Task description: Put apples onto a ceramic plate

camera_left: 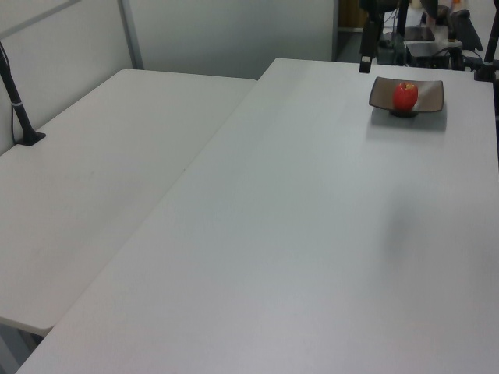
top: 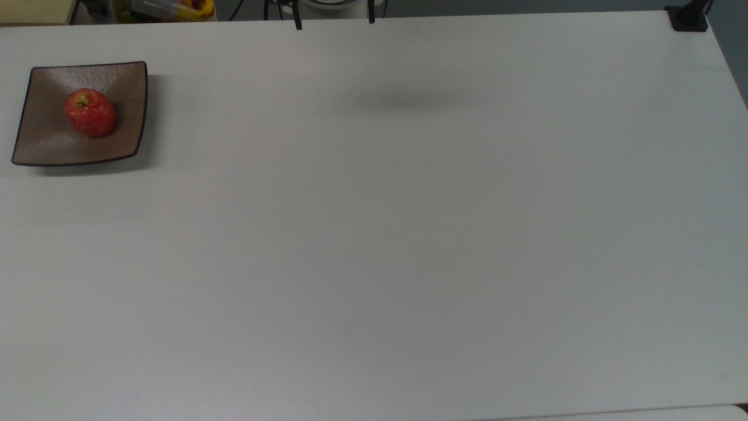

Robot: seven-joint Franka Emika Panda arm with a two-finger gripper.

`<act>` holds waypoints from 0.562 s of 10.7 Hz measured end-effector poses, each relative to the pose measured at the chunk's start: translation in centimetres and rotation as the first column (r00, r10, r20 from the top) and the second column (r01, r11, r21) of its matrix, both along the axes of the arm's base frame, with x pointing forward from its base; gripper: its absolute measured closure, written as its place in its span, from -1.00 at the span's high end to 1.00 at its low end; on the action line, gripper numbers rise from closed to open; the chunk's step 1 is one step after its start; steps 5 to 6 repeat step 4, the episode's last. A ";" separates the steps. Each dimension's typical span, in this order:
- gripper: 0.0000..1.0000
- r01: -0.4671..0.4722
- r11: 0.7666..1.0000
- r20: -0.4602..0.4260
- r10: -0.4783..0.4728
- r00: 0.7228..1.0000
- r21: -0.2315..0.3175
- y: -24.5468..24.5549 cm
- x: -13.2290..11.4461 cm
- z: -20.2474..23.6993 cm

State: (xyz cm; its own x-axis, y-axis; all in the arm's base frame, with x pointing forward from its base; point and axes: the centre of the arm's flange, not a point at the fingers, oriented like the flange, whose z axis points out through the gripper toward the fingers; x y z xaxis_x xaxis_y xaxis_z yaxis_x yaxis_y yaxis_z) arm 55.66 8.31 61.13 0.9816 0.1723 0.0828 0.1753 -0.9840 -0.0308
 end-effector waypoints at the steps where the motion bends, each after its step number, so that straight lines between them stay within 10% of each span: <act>1: 1.00 -0.035 0.999 0.008 0.035 0.999 -0.007 -0.6 0.4 -0.3; 6: 1.00 -0.045 0.999 0.018 0.046 0.999 -0.008 -2.9 0.8 -0.3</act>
